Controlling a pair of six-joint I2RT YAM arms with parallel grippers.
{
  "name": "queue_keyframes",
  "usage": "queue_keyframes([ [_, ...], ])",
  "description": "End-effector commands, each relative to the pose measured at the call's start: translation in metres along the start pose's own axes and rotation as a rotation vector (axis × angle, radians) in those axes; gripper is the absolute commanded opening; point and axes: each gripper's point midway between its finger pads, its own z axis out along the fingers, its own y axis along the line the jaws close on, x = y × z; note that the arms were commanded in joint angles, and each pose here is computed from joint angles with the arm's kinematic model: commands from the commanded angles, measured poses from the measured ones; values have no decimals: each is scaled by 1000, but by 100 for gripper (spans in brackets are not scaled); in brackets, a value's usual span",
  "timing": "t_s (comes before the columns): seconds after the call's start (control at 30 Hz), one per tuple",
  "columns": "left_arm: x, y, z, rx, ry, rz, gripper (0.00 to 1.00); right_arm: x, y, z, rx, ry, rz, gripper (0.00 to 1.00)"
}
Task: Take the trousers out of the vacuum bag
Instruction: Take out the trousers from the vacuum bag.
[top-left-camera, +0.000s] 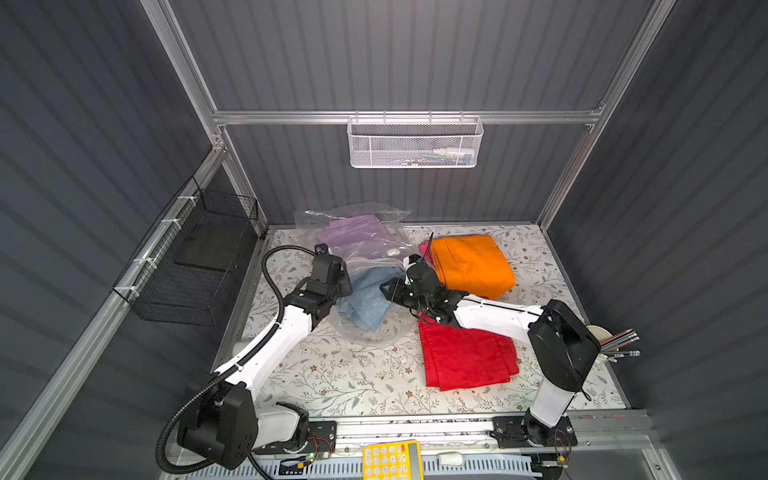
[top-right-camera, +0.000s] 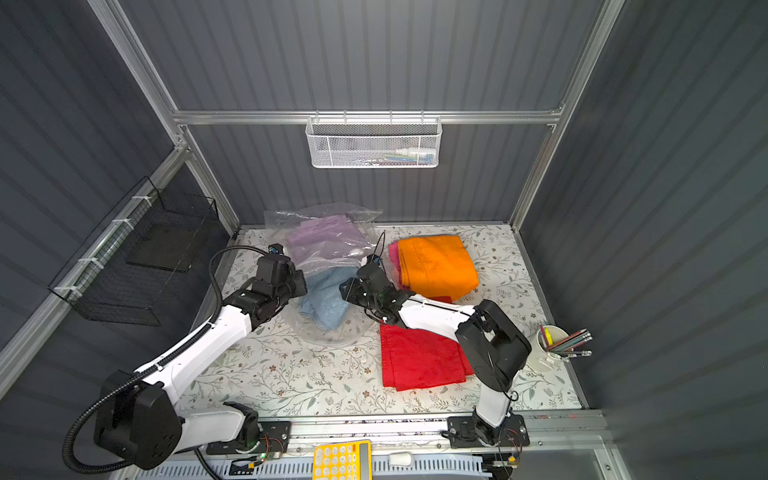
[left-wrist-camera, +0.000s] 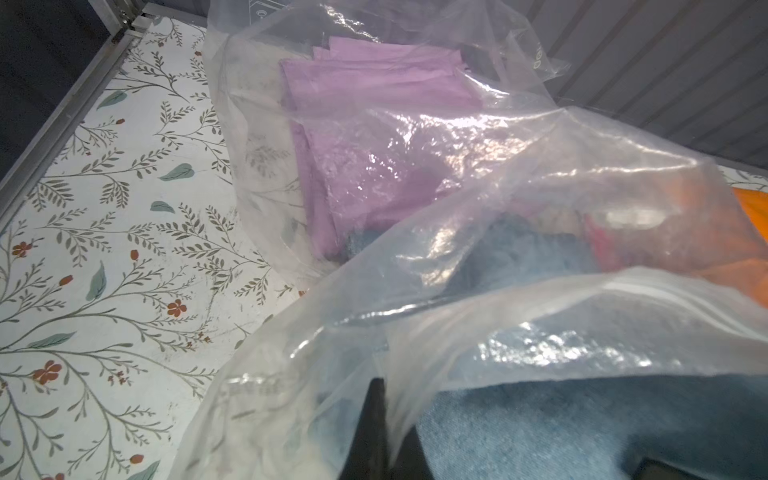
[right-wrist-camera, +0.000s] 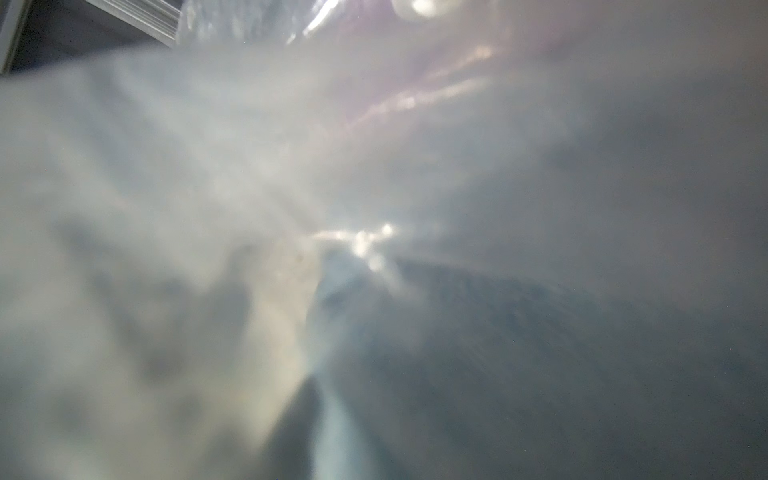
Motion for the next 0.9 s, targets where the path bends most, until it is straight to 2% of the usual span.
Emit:
queue_keyframes([
  [0.0, 7, -2, -9, 36, 18, -27, 0, -3, -11, 4, 22, -43, 86, 61],
  [0.13, 8, -1, -15, 43, 17, -37, 0, 0, -20, 12, 40, -47, 165, 70],
  [0.23, 7, -1, -18, 44, 12, -41, 0, 4, -32, 20, 90, -46, 231, 71],
  [0.33, 8, 0, -20, 45, 13, -41, 0, 8, -49, 28, 157, -44, 286, 66],
  [0.4, 10, 1, -21, 44, 17, -45, 0, 9, -55, 35, 169, -41, 303, 59],
  [0.57, 16, 2, -18, 44, 34, -48, 0, -12, -28, 36, 102, -74, 217, 19],
  [0.73, 20, 1, -14, 49, 43, -53, 0, -44, 23, 6, 37, -136, 65, 3],
  [0.87, 19, 0, -11, 49, 42, -52, 0, -66, 52, -22, -8, -185, -6, 2],
])
